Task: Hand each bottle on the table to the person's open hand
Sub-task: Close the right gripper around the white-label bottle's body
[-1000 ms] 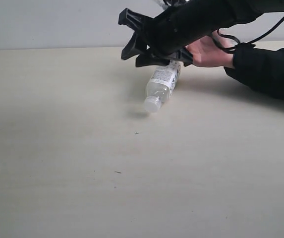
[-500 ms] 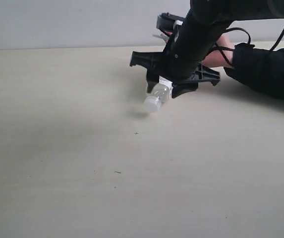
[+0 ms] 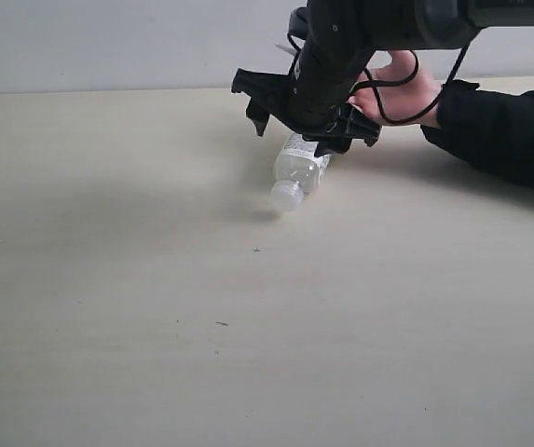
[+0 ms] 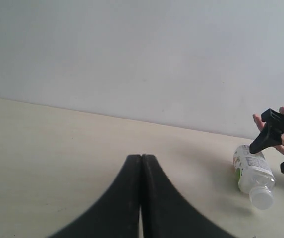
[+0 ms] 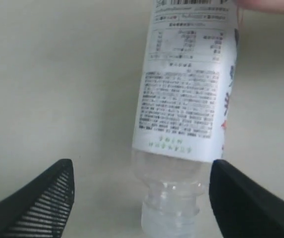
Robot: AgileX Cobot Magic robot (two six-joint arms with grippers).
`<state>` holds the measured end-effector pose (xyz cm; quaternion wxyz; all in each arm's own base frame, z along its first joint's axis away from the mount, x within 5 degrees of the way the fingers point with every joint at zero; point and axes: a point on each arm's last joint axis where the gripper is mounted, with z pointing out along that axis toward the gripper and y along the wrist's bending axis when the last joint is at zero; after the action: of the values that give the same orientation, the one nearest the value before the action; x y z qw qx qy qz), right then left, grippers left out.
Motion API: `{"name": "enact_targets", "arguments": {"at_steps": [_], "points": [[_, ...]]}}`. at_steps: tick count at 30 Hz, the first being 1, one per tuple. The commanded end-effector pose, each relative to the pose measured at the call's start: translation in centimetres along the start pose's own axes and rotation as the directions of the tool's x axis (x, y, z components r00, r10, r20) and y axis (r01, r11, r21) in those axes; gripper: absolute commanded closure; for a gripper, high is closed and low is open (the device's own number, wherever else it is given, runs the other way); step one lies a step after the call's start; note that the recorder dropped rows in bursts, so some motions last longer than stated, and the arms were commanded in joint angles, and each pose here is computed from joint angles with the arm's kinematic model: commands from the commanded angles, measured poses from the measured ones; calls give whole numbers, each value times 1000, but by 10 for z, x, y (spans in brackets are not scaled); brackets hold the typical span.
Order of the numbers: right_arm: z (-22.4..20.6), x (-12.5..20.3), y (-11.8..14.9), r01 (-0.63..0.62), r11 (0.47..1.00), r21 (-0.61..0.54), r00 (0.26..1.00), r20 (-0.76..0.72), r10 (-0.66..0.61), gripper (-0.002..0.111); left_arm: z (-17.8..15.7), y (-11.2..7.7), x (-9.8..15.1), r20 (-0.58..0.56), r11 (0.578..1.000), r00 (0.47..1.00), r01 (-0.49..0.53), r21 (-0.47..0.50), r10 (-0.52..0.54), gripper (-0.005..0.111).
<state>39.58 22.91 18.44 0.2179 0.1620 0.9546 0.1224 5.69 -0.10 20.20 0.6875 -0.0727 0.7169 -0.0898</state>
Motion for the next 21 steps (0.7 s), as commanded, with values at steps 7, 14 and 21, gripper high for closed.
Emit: {"name": "enact_targets", "arguments": {"at_steps": [7, 14, 21], "points": [[21, -10, -3, 2, 998, 68, 994, 107, -9, 32, 0, -1, -1, 14, 1000, 1000, -4, 11, 4, 107], [42, -10, -9, -8, 995, 102, 987, 160, -9, 31, 0, -1, -1, 14, 1000, 1000, -4, 11, 4, 107], [57, -9, -8, 3, 998, 56, 983, 182, -13, 31, 0, -1, -1, 14, 1000, 1000, -4, 11, 4, 107]]}}
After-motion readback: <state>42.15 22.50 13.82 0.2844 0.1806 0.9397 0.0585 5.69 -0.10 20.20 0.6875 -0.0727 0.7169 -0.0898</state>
